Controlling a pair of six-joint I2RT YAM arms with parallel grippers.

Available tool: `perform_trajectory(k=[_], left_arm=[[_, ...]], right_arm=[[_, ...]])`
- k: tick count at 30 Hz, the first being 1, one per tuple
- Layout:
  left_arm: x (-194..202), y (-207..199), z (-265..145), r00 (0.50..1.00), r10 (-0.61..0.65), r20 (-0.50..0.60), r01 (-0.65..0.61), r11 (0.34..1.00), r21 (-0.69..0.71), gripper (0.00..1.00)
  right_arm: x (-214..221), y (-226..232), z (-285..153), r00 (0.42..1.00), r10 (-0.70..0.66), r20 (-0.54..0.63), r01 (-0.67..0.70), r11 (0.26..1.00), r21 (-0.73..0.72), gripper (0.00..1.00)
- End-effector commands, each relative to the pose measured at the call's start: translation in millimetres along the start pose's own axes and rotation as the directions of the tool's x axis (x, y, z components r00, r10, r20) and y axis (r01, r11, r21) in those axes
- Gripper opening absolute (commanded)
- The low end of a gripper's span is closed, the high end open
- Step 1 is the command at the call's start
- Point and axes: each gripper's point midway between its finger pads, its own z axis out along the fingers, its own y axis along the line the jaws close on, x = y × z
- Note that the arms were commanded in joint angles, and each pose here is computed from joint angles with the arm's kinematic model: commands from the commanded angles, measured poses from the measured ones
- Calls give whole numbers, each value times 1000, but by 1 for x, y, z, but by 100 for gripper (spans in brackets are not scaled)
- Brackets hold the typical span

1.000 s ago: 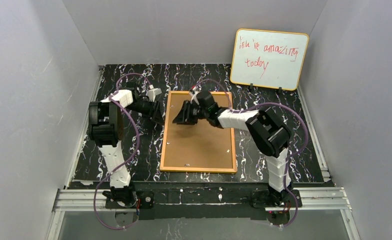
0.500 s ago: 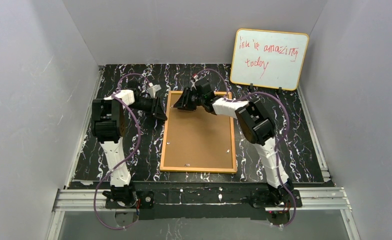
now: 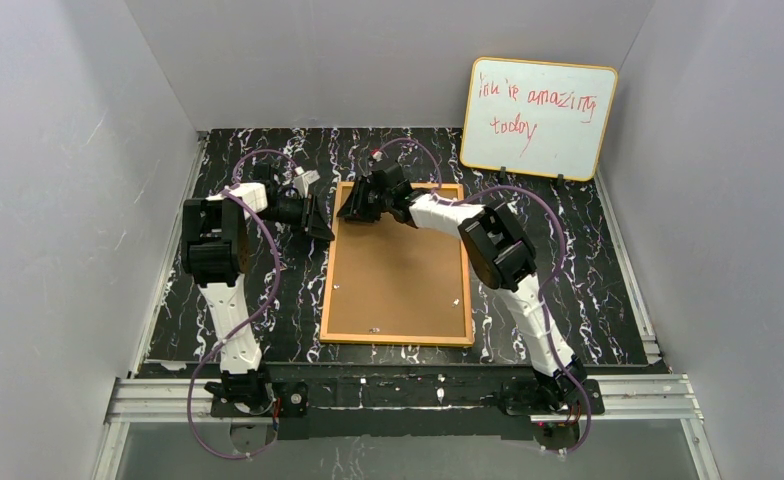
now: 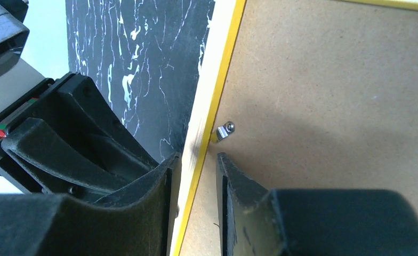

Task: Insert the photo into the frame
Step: Install the photo frame at the center of the board.

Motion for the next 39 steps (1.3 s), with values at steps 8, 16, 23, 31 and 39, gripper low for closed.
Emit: perform_trajectory(k=[8, 16, 23, 31, 39], left_arm=[[29, 7, 7, 997, -13, -81, 10, 999, -44, 19], [29, 6, 7, 997, -10, -80, 7, 999, -41, 18], [30, 6, 7, 997, -3, -81, 0, 999, -41, 18], [33, 7, 7, 996, 2, -87, -7, 999, -47, 17], [33, 5, 2, 995, 18, -97, -23, 998, -52, 18]], right_arm=[[0, -14, 13, 999, 31, 26, -33, 996, 83, 38], [4, -22, 19, 997, 67, 29, -69, 993, 95, 38], [3, -20, 22, 995, 94, 35, -96, 992, 77, 37], [9, -23, 26, 988, 154, 26, -155, 985, 72, 36], [-5, -1, 5, 986, 160, 42, -161, 987, 13, 39]])
